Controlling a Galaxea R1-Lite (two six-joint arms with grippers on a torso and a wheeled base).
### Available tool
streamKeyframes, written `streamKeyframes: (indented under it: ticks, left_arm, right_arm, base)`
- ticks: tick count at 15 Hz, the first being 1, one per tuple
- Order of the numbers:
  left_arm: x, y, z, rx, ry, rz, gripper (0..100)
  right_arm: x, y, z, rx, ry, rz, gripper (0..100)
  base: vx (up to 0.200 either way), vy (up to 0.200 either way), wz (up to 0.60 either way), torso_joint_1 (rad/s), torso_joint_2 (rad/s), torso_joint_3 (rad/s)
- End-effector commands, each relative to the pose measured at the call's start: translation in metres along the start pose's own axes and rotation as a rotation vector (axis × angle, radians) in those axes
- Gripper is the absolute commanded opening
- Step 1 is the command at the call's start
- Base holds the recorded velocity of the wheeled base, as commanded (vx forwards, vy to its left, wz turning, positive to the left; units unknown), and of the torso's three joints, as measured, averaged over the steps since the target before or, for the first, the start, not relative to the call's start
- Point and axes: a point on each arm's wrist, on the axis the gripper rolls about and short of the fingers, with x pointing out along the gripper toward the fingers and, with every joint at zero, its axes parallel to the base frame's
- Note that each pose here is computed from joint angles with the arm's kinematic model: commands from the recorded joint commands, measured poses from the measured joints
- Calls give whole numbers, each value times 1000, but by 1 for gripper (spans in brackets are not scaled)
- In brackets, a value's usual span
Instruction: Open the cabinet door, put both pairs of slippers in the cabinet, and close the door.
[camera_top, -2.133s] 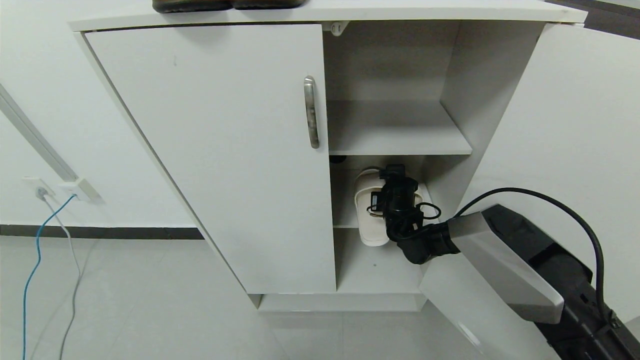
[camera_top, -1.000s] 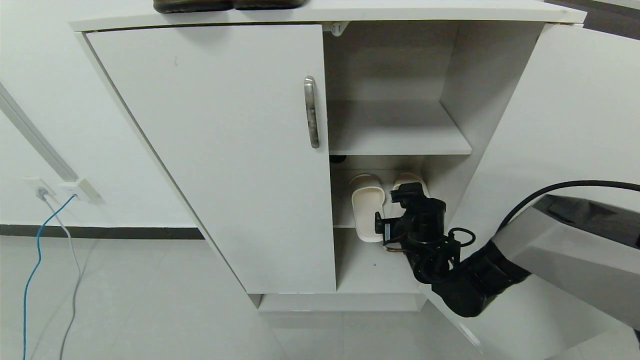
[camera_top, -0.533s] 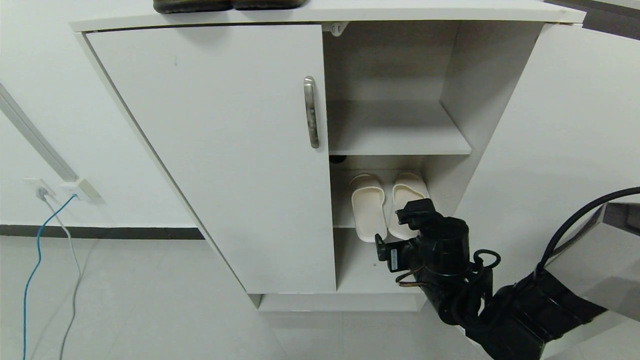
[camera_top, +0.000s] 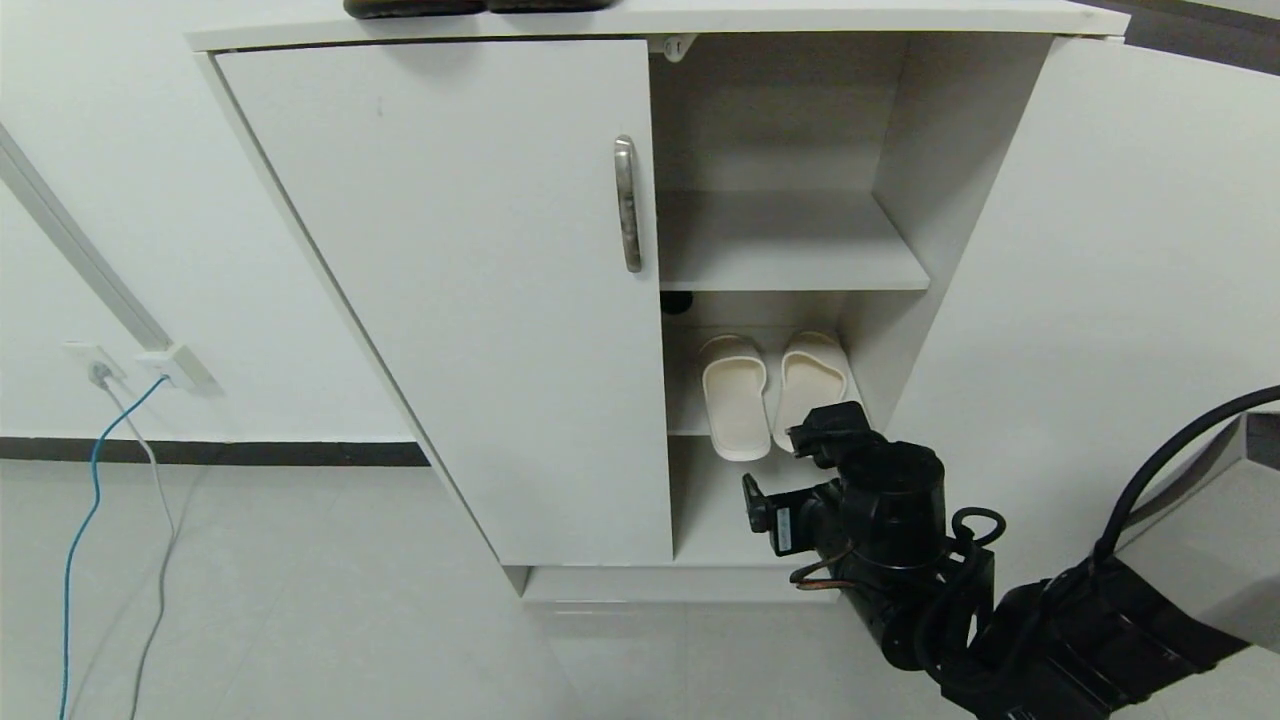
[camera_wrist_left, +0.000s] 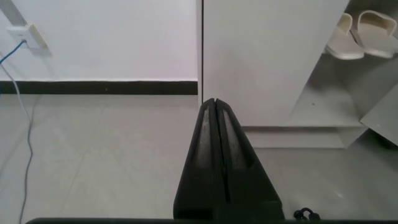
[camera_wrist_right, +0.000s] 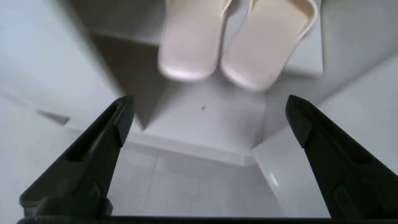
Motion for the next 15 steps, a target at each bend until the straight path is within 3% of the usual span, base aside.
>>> streamKeyframes:
  ticks: [1, 15]
  left_arm:
    - [0, 0, 0, -1, 1, 0, 0]
    - [0, 0, 0, -1, 1, -3, 0]
  right_arm:
    - [0, 0, 0, 2, -6, 0, 100]
    - [-5, 0, 0, 2, -19, 7, 100]
  base:
    - [0, 0, 0, 0, 0, 0]
    - [0, 0, 0, 0, 0, 0]
